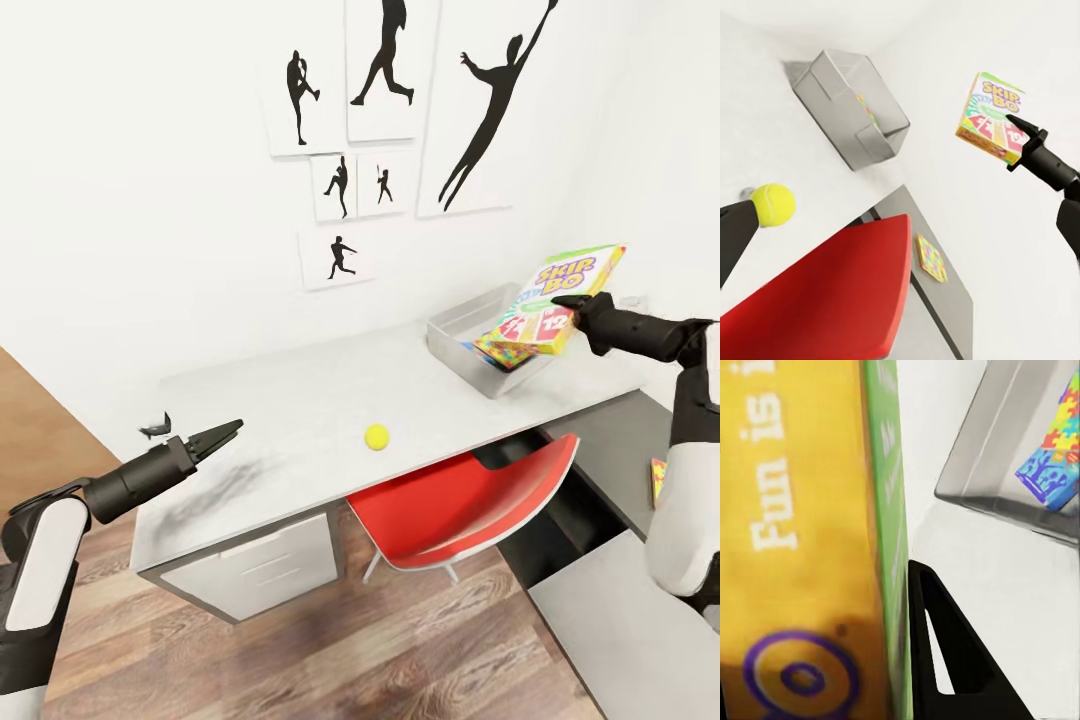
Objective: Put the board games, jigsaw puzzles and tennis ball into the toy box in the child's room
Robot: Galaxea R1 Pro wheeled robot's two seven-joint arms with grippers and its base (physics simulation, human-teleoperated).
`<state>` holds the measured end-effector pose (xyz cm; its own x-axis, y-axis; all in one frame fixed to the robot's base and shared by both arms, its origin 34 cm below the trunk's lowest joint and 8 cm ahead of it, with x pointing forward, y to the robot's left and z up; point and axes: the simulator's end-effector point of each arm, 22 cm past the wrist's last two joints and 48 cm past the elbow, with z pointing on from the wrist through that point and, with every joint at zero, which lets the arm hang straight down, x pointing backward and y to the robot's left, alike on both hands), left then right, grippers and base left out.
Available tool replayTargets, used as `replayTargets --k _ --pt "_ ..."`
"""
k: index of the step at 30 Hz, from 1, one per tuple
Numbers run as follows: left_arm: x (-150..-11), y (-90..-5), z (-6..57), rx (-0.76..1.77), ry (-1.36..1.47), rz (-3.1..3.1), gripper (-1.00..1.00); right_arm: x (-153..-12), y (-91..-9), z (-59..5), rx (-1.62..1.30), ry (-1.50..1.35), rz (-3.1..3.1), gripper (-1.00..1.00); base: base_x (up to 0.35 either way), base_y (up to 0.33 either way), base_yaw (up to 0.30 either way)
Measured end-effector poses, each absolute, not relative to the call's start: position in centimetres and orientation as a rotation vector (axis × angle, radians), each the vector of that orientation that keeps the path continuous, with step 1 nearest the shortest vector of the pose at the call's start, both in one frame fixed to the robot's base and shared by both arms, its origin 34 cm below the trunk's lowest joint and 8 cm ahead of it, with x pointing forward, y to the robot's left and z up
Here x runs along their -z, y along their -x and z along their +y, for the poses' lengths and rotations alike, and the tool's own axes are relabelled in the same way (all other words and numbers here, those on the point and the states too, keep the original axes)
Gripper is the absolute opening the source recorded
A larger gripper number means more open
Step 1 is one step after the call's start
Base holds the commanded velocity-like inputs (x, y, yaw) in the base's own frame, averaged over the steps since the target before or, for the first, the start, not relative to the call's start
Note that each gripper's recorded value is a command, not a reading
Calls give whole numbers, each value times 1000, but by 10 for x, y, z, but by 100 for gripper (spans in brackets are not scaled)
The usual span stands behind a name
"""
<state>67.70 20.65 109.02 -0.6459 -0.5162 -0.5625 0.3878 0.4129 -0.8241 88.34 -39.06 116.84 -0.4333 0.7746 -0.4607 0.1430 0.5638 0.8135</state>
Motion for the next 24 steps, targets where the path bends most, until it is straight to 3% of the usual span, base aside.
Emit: replayTargets --k 11,24 --pt "-1091 -676 205 1359 108 1826 100 -1141 -913 -389 -823 -978 1918 -100 22 -13 0" --pt "-1091 -676 204 1360 107 1827 100 -1121 -906 -426 -830 -1159 1850 -100 229 -158 0"
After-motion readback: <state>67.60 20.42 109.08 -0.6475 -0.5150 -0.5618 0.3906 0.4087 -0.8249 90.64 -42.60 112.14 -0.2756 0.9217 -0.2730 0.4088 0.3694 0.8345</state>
